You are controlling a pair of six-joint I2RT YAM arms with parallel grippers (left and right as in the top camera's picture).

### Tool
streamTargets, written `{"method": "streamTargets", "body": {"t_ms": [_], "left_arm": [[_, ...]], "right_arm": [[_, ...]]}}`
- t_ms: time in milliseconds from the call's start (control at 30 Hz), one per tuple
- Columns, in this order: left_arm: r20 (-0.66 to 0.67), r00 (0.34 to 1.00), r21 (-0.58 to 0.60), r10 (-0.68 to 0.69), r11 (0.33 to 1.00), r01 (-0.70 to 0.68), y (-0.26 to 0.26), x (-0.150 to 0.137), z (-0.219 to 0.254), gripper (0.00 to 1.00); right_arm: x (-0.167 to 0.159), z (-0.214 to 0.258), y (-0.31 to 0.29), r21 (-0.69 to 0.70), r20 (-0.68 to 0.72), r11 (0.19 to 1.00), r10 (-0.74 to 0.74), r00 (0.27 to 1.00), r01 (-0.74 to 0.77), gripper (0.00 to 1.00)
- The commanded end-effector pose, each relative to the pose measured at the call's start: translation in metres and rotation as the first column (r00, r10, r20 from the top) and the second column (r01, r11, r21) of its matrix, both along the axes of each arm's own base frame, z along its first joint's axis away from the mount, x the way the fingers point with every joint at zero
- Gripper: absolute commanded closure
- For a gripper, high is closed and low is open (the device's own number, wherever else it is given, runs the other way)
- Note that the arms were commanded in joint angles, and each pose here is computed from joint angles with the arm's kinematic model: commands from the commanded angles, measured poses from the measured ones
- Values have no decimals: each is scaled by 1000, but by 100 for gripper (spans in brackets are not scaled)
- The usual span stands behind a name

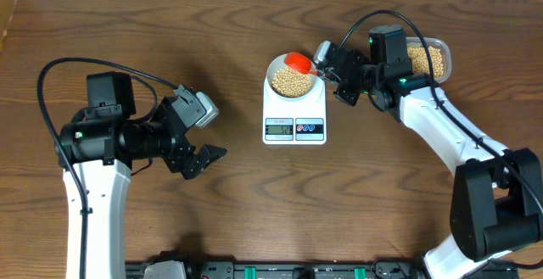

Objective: Scoop item into bowl and weigh 50g on scale

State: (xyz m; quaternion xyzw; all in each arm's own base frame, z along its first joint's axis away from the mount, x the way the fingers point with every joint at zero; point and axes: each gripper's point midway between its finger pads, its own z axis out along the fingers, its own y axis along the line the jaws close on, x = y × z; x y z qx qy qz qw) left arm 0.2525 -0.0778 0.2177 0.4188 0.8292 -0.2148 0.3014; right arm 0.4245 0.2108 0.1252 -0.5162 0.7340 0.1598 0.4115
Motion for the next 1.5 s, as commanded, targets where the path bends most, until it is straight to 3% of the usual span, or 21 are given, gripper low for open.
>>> {"method": "streamTargets", "body": {"t_ms": [0,300,600,1000,1467], "left_arm": [[41,999,-6,-16,1000,17,-2,2,11,7],[41,999,-6,-16,1000,17,-2,2,11,7],[40,999,-6,-16,1000,17,-2,2,11,7],[41,999,-6,-16,1000,17,-2,2,11,7],[41,999,-6,-16,1000,17,-2,2,11,7]], "right_arm": [[-3,-4,6,-8,4,1000,25,1000,-25,99],[-2,-20,12,-143,61,989,49,997,-40,99],[-8,-23,15,-151,42,987,59,997,-52,99],[-15,-22,21,-25,-115,999,-50,992,47,99],[-25,-22,27,26,-190,999,-36,981,42,99]]}}
